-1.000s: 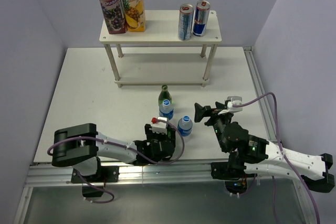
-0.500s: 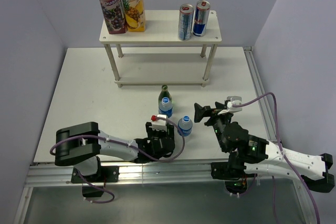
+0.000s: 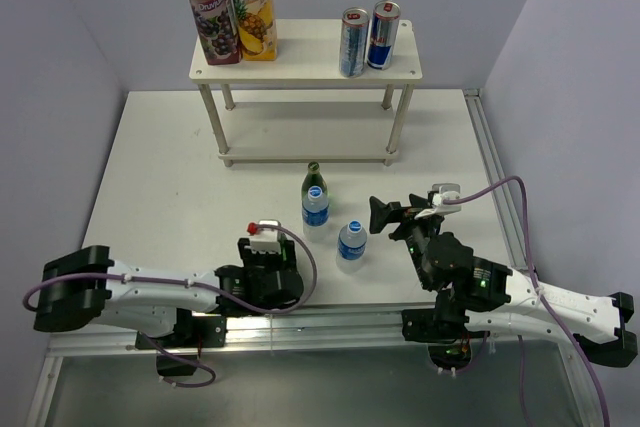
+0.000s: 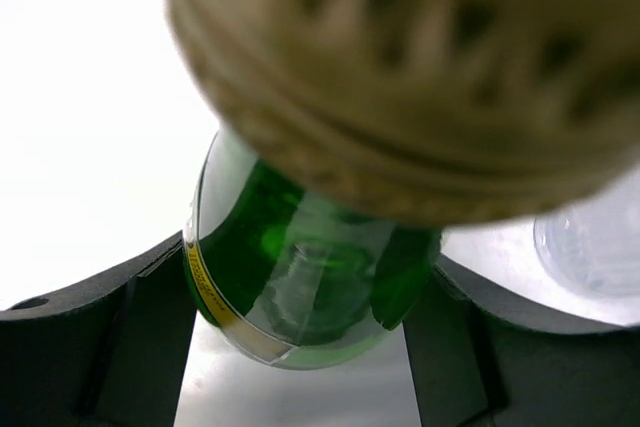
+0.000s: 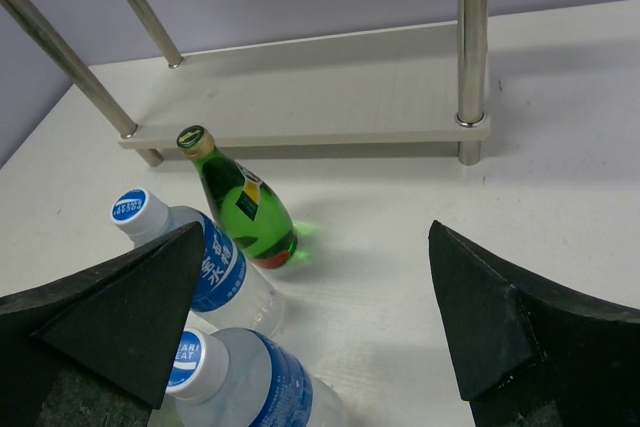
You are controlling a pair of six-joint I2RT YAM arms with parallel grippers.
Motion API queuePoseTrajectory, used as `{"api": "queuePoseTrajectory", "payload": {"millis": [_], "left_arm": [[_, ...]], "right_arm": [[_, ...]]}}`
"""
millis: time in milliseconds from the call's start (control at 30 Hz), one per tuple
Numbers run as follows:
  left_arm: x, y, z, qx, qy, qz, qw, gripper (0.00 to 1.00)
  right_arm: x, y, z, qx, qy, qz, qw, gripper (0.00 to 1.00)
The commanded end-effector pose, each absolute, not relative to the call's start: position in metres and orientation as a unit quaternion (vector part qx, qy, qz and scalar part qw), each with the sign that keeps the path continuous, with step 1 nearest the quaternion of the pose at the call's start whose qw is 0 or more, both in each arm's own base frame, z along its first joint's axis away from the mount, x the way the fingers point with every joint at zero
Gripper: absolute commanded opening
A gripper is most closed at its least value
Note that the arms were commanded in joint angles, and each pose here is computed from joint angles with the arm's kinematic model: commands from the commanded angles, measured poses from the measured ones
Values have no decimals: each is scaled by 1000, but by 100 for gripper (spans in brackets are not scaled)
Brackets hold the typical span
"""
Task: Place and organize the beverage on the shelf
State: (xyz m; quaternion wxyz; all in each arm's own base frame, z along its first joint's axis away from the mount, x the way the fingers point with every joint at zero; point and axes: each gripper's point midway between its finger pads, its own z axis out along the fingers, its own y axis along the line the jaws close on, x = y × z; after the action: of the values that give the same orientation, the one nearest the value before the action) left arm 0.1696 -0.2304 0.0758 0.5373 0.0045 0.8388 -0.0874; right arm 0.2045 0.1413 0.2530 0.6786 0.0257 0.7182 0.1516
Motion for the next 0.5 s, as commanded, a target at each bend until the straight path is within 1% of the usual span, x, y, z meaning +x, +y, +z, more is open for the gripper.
{"api": "queuePoseTrajectory", "payload": {"millis": [0, 33, 67, 100, 133, 300, 333, 400, 433, 467], "left_arm": [[193, -224, 128, -61, 786, -109, 605, 0], [201, -218, 137, -50, 782, -97, 614, 0], [203, -219, 136, -44, 782, -104, 613, 0], [210, -224, 148, -60, 772, -128, 620, 0], [221, -216, 152, -58, 769, -113, 626, 0], [259, -215, 170, -73, 759, -112, 637, 0], [270, -209, 170, -67, 759, -91, 641, 0], [285, -220, 188, -68, 747, -113, 652, 0], [297, -217, 186, -59, 748, -95, 654, 0], [307, -221, 201, -67, 738, -105, 663, 0]], "right_arm": [[204, 144, 259, 35, 712, 167, 681, 100], [204, 144, 259, 35, 712, 167, 681, 100], [204, 144, 259, 36, 712, 168, 681, 100], [204, 144, 259, 36, 712, 169, 680, 100], [204, 144, 259, 37, 712, 169, 681, 100], [203, 145, 259, 33, 712, 172, 680, 100], [203, 146, 259, 33, 712, 173, 680, 100], [204, 147, 258, 31, 713, 171, 679, 100], [204, 148, 259, 30, 713, 172, 679, 100], [203, 148, 259, 30, 713, 174, 679, 100]]}}
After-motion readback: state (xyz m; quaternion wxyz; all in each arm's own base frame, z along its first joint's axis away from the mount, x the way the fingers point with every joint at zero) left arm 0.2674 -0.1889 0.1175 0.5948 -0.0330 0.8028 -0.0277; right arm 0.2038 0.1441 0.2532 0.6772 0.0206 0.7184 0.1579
